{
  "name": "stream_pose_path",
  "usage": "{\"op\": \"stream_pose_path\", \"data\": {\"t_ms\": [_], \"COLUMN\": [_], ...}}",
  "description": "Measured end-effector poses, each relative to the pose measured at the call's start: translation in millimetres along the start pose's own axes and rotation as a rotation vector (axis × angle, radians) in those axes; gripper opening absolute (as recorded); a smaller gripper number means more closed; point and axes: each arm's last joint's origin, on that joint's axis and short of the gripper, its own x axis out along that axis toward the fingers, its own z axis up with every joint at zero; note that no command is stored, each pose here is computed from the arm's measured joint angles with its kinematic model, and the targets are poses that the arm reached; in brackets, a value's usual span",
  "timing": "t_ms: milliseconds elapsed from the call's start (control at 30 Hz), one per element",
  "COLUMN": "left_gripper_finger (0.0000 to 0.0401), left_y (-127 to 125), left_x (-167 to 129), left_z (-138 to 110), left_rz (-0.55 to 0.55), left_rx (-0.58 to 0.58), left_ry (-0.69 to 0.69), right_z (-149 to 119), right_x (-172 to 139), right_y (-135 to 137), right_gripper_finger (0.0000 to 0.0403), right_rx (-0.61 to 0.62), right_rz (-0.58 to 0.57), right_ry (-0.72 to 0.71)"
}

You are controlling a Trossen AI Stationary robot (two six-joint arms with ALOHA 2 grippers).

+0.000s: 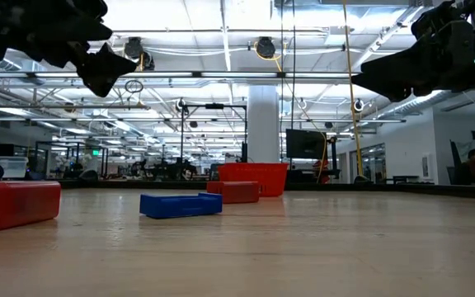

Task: Pick & Place Office items
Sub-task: Put the blue digital timer into the bottom red bin

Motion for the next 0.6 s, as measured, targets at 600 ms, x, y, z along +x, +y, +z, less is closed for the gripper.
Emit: {"op": "stream_pose_path", "data": {"t_ms": [600], "left_gripper_finger": [0.0251], "left_y": [16], "left_x": [52], "left_z": [-24], "left_rz": [0.325], "left_rx": [-0.025], "left_ry": [0.125], "right_z": [0], "right_x": [0], "right_y": [0], "right_gripper_finger": [0.0261], "right_rx": [0.000], "right_rz": [0.000], "right_ry": [0.000]}}
